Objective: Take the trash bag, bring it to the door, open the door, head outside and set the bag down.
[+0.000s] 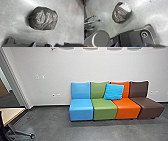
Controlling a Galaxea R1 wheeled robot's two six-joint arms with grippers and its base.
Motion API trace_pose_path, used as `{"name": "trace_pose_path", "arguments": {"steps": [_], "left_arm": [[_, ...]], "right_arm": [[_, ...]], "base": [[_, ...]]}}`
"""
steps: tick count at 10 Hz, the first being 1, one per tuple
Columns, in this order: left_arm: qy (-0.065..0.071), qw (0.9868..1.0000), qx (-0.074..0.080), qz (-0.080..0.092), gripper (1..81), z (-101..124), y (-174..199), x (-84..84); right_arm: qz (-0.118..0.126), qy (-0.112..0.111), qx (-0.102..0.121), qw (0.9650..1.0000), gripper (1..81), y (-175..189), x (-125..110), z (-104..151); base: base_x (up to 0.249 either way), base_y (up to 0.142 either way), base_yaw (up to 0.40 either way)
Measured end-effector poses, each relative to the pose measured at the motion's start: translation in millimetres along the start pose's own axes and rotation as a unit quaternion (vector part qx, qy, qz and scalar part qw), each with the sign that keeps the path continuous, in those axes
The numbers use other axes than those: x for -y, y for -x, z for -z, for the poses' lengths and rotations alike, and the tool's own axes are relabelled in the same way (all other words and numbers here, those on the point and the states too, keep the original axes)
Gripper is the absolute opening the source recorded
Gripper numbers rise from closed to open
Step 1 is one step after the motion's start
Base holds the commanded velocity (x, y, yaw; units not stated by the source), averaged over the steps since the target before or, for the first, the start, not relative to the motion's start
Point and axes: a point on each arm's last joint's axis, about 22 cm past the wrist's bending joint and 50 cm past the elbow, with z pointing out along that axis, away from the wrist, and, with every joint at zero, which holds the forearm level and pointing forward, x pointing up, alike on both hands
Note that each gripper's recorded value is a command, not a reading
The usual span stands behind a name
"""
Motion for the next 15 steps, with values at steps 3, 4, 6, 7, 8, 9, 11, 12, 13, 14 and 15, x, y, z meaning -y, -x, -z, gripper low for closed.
{"name": "trace_pose_path", "arguments": {"steps": [3, 4, 6, 7, 8, 9, 11, 12, 13, 14, 15], "left_arm": [[0.002, 0.9997, -0.025, 0.003, 81.1, -13.7, -26.3, 8.6], [0.011, 0.9996, -0.027, 0.003, 81.1, -22.3, -29.4, 3.2], [0.020, 0.9992, -0.034, -0.004, 81.1, -35.3, -38.2, -0.7], [0.023, 0.9991, -0.037, -0.003, 81.1, -40.1, -42.2, 0.6], [0.022, 0.9991, -0.035, 0.000, 81.1, -47.7, -44.4, 5.6], [0.020, 0.9993, -0.030, 0.005, 81.1, -60.1, -45.3, 13.7], [0.016, 0.9997, -0.015, 0.014, 81.1, -91.5, -43.0, 29.8], [0.014, 0.9997, -0.006, 0.019, 81.1, -108.5, -38.7, 39.6], [0.010, 0.9996, 0.002, 0.025, 81.1, -123.7, -35.9, 52.1], [0.006, 0.9995, 0.008, 0.031, 81.1, -138.0, -34.7, 63.5], [0.005, 0.9993, 0.013, 0.036, 81.1, -152.2, -36.3, 71.3]], "right_arm": [[0.012, -0.007, -0.014, 0.9998, 81.1, -12.5, -11.1, -22.1], [0.015, -0.009, -0.018, 0.9997, 81.1, -15.5, -15.0, -29.3], [0.023, -0.013, -0.028, 0.9993, 81.1, -23.1, -22.6, -43.8], [0.024, -0.015, -0.029, 0.9992, 81.1, -24.5, -25.9, -50.5], [0.022, -0.016, -0.026, 0.9993, 81.1, -23.6, -29.5, -57.2], [0.016, -0.013, -0.017, 0.9996, 81.1, -19.7, -37.0, -66.5], [0.004, -0.006, -0.004, 1.0000, 81.1, -17.8, -55.0, -84.7], [-0.001, 0.000, 0.003, 1.0000, 81.1, -16.2, -66.3, -92.8], [-0.007, 0.004, 0.010, 0.9999, 81.1, -15.1, -76.3, -102.5], [-0.012, 0.006, 0.015, 0.9998, 81.1, -14.8, -83.6, -113.6], [-0.017, 0.008, 0.021, 0.9996, 81.1, -13.7, -92.1, -124.5]], "base": [[0.000, 0.000, 0.000], [0.000, 0.000, 0.000], [0.000, 0.000, 0.000], [0.000, 0.000, 0.000], [0.000, 0.000, 0.000], [0.000, 0.000, 0.000], [0.000, 0.000, 0.000], [0.000, 0.000, 0.000], [0.000, 0.000, 0.000], [0.000, 0.000, 0.000], [0.000, 0.000, 0.000]]}}
